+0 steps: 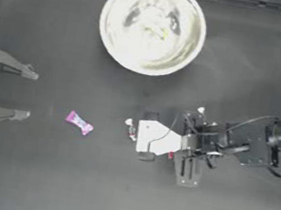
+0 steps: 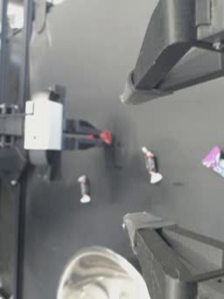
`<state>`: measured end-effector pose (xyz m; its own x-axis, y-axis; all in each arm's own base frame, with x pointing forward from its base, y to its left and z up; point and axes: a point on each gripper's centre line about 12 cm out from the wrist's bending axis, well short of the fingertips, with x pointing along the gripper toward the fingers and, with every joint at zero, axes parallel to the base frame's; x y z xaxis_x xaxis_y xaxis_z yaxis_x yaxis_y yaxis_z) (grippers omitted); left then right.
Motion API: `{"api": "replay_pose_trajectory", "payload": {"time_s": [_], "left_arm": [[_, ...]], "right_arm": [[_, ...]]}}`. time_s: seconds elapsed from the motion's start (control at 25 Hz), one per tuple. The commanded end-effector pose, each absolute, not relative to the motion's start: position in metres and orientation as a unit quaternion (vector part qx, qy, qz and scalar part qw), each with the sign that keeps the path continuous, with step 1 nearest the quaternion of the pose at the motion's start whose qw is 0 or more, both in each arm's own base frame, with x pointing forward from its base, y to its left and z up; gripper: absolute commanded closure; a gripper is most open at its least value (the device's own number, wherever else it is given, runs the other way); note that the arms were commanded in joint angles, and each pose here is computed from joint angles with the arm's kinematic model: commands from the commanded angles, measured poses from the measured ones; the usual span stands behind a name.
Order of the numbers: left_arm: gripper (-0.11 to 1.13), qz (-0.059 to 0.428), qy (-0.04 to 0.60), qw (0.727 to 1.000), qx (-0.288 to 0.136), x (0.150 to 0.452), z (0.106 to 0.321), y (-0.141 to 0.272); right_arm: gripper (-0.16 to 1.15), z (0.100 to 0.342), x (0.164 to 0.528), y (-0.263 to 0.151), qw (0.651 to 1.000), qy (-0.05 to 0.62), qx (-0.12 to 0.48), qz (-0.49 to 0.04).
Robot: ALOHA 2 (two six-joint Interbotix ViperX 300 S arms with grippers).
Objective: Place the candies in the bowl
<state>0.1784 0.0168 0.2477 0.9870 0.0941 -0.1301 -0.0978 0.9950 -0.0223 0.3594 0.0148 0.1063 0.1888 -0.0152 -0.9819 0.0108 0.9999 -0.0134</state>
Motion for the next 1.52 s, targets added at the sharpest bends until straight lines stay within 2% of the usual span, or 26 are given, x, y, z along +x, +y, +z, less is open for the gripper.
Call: {"api": "replay_pose_trajectory", "payload": {"time_s": [0.04,0.24,0.44,0.64,0.84,1.08,1.52], "left_arm": [[-0.01,0.049,0.061,0.997,-0.016,0.18,0.25,0.017],[-0.01,0.048,0.061,0.997,-0.016,0.18,0.25,0.017],[-0.01,0.048,0.06,0.997,-0.015,0.18,0.25,0.017],[-0.01,0.048,0.06,0.997,-0.016,0.18,0.249,0.017],[-0.01,0.049,0.059,0.997,-0.015,0.179,0.25,0.017],[-0.01,0.049,0.059,0.997,-0.015,0.179,0.25,0.017],[0.0,0.048,0.051,0.997,-0.015,0.176,0.251,0.017]], "right_arm": [[0.68,0.135,0.366,0.015,0.8,0.599,-0.001,-0.007],[0.69,0.175,0.364,-0.003,0.851,0.524,0.007,-0.023],[0.69,0.217,0.353,-0.043,0.912,0.406,0.016,-0.064],[0.69,0.238,0.345,-0.083,0.938,0.329,0.003,-0.112],[0.69,0.244,0.344,-0.123,0.944,0.292,-0.022,-0.155],[0.69,0.243,0.348,-0.172,0.947,0.248,-0.023,-0.202],[0.69,0.209,0.374,-0.237,0.941,0.236,-0.02,-0.24]]}}
